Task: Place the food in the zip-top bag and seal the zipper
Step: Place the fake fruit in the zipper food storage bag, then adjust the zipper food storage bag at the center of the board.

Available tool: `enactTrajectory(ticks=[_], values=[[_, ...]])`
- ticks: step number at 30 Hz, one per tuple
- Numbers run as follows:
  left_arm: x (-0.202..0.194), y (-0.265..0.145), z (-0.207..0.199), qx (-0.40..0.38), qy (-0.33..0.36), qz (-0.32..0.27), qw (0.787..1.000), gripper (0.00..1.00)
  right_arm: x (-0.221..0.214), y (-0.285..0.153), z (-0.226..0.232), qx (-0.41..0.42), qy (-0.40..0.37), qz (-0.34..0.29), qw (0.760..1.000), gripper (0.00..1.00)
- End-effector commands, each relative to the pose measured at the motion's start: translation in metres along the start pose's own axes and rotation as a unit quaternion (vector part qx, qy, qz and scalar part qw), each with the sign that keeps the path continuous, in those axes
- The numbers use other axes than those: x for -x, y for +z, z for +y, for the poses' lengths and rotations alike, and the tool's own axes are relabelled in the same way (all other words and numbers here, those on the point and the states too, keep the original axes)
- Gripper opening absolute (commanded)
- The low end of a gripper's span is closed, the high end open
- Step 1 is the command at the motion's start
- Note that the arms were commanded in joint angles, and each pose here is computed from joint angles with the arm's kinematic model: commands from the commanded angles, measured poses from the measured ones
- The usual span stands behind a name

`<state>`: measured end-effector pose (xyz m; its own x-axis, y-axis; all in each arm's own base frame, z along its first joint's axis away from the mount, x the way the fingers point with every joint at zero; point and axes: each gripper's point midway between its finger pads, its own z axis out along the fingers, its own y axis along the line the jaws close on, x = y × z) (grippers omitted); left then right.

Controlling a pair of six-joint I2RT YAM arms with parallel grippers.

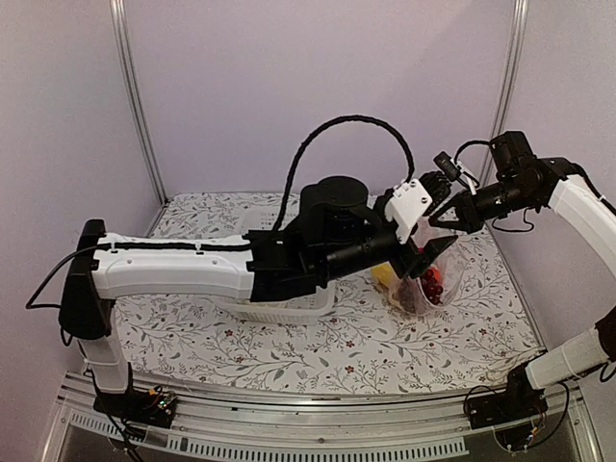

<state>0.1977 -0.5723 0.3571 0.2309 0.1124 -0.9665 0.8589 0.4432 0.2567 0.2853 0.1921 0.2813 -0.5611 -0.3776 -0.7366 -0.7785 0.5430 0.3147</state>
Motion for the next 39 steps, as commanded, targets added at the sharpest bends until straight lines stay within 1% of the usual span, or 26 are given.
enactTrajectory(ticks=[1, 3, 6, 8, 11, 12, 17, 19, 21, 23, 24, 25, 27, 30, 34, 36, 39], values=[[0.015, -0.039, -0.055, -0.160, 0.009, 0.038, 0.986, 0.67, 0.008, -0.003, -0.002, -0.012, -0.010, -0.009, 1.000, 0.00], [-0.012, -0.044, -0.071, -0.196, 0.017, 0.091, 0.976, 0.63, 0.004, -0.003, -0.001, -0.010, -0.011, -0.007, 1.000, 0.00], [-0.061, -0.041, -0.084, -0.202, 0.049, 0.170, 0.963, 0.63, 0.000, -0.004, 0.005, 0.000, -0.015, -0.007, 1.000, 0.00], [-0.085, -0.037, -0.095, -0.211, 0.068, 0.209, 0.952, 0.62, -0.003, -0.005, 0.006, -0.001, -0.017, -0.007, 1.000, 0.00], [-0.112, -0.029, -0.108, -0.224, 0.082, 0.255, 0.937, 0.61, -0.007, -0.005, 0.008, -0.002, -0.017, -0.005, 1.000, 0.00], [-0.111, -0.023, -0.109, -0.220, 0.084, 0.257, 0.937, 0.61, -0.009, -0.005, 0.008, -0.002, -0.016, -0.003, 1.000, 0.00], [-0.145, -0.001, -0.121, -0.203, 0.112, 0.284, 0.930, 0.64, -0.017, -0.003, 0.007, -0.003, -0.013, 0.002, 1.000, 0.00], [-0.160, 0.010, -0.115, -0.171, 0.133, 0.301, 0.929, 0.63, -0.020, -0.001, 0.007, -0.002, -0.011, 0.003, 1.000, 0.00], [-0.171, 0.018, -0.106, -0.134, 0.161, 0.313, 0.926, 0.61, -0.023, -0.001, 0.007, -0.001, -0.010, 0.004, 1.000, 0.00], [-0.180, 0.022, -0.100, -0.109, 0.185, 0.323, 0.922, 0.52, -0.025, 0.000, 0.007, 0.000, -0.008, 0.008, 1.000, 0.00], [-0.181, 0.024, -0.095, -0.096, 0.194, 0.327, 0.920, 0.45, -0.025, 0.000, 0.007, 0.000, -0.008, 0.009, 1.000, 0.00], [-0.182, 0.024, -0.093, -0.091, 0.199, 0.329, 0.919, 0.35, -0.024, 0.000, 0.008, 0.000, -0.009, 0.009, 1.000, 0.00], [-0.176, 0.024, -0.090, -0.085, 0.205, 0.326, 0.919, 0.21, -0.022, -0.001, 0.007, -0.003, -0.012, 0.007, 1.000, 0.00], [-0.153, 0.021, -0.078, -0.067, 0.213, 0.314, 0.923, 0.09, -0.016, -0.006, 0.005, -0.013, -0.017, 0.007, 1.000, 0.00], [-0.097, 0.018, -0.052, -0.018, 0.214, 0.269, 0.939, 0.06, 0.005, -0.021, 0.001, -0.049, -0.039, -0.008, 0.998, 0.00], [-0.077, 0.017, -0.039, 0.010, 0.215, 0.245, 0.945, 0.05, 0.016, -0.029, 0.002, -0.062, -0.048, -0.020, 0.997, 0.00], [-0.066, 0.018, -0.024, 0.047, 0.219, 0.223, 0.949, 0.03, 0.021, -0.033, 0.003, -0.067, -0.048, -0.028, 0.996, 0.00]])
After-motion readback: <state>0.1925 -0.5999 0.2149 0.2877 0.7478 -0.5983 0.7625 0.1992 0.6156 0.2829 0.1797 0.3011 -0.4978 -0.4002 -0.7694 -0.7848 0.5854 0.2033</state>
